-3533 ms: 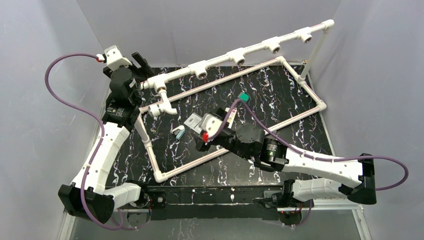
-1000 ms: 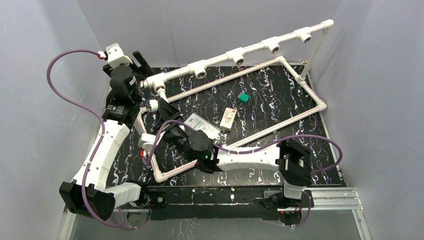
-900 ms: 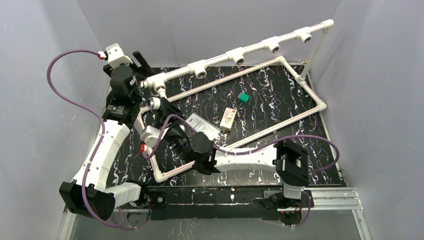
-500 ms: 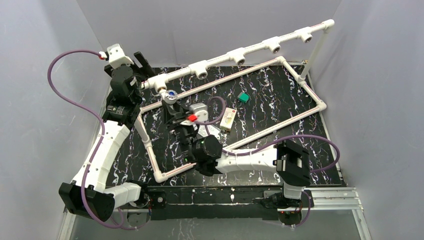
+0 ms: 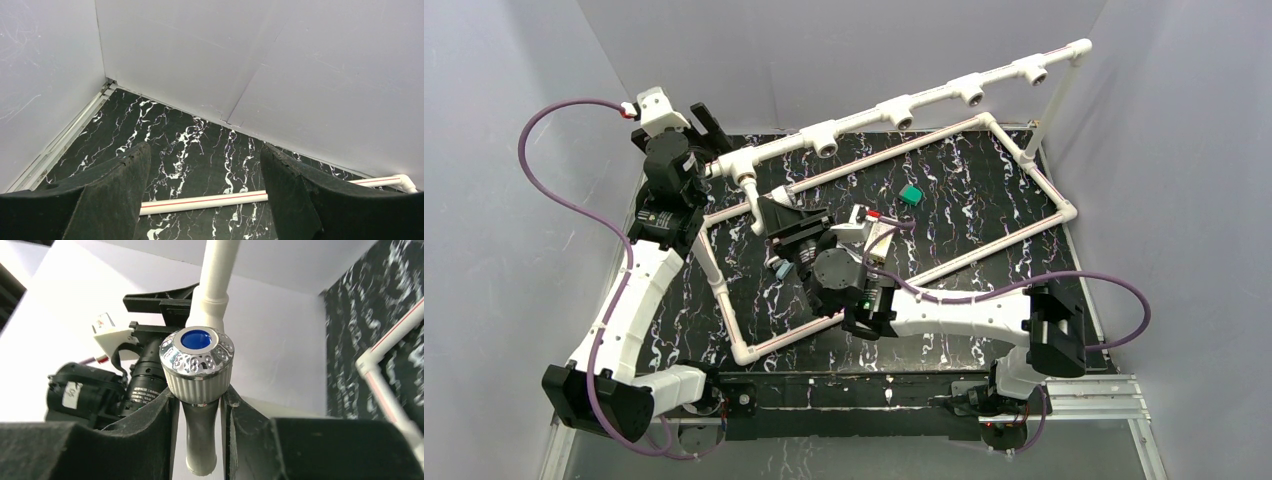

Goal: Install the water faucets

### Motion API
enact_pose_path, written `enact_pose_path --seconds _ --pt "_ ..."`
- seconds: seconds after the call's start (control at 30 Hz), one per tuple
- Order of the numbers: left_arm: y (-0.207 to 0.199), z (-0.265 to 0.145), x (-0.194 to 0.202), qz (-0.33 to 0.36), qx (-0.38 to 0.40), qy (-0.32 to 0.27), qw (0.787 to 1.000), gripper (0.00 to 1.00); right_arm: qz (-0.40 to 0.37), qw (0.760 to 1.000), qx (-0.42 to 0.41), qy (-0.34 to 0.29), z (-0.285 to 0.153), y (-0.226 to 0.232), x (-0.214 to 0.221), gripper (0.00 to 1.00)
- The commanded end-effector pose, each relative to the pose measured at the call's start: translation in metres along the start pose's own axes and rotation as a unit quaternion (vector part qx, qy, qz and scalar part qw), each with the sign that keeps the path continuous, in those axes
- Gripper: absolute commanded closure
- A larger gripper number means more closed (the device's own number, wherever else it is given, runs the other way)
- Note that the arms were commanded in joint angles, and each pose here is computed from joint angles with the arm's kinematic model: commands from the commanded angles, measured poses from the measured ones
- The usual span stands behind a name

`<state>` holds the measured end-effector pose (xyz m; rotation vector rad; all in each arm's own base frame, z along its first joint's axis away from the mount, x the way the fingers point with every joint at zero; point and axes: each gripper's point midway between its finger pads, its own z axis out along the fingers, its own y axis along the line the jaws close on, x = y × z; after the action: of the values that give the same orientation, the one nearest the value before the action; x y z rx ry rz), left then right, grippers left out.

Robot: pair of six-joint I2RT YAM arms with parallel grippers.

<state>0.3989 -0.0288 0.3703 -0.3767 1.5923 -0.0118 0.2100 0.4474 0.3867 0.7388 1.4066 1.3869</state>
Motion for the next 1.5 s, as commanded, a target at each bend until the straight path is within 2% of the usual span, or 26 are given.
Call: enact_pose_path --seconds 0.0,0.13,0.27,0.3,0.47,0.7,0.93,1.07,1.13,1.23,1.3,1.47 --pt "0.037 -0.024 0.146 0.113 -0.034 0.233 0.965 0.23 0.105 0.990 0.088 0.033 0.007 -0.050 0.016 0.99" --pt "0.036 -0.024 0.144 0.111 -0.031 0.233 0.966 0.23 0.145 0.983 0.097 0.050 0.004 -0.056 0.019 0.99" --pt "0.036 -0.026 0.144 0.111 -0.029 0.233 0.966 0.24 0.141 0.985 0.093 0.046 -0.001 -0.059 0.012 0.99" --pt "0.037 -0.026 0.144 0.111 -0.030 0.233 0.966 0.24 0.137 0.985 0.093 0.047 -0.002 -0.059 0.011 0.95" --pt "0.036 -0.027 0.144 0.107 -0.029 0.233 0.966 0.24 0.119 0.988 0.084 0.053 -0.006 -0.058 0.008 0.59" --pt "0.035 -0.027 0.144 0.104 -0.029 0.234 0.966 0.24 0.085 0.992 0.056 0.069 -0.017 -0.056 -0.002 0.28" --pt "0.034 -0.026 0.144 0.104 -0.029 0.234 0.966 0.24 -0.013 0.993 -0.048 0.109 -0.040 -0.026 -0.015 0.22" --pt "0.034 -0.026 0.146 0.100 -0.028 0.236 0.966 0.24 -0.103 0.977 -0.131 0.132 -0.059 -0.007 -0.025 0.22" --pt "0.033 -0.025 0.146 0.099 -0.027 0.237 0.966 0.24 -0.174 0.961 -0.159 0.143 -0.066 0.000 -0.027 0.21" --pt "0.031 -0.024 0.143 0.095 -0.026 0.234 0.967 0.24 -0.294 0.916 -0.218 0.163 -0.079 0.012 -0.029 0.20" --pt "0.030 -0.023 0.142 0.093 -0.025 0.233 0.968 0.24 -0.382 0.871 -0.259 0.169 -0.086 0.019 -0.032 0.18" --pt "0.026 -0.023 0.144 0.084 -0.020 0.238 0.967 0.24 -0.595 0.734 -0.292 0.150 -0.082 0.017 -0.046 0.14"
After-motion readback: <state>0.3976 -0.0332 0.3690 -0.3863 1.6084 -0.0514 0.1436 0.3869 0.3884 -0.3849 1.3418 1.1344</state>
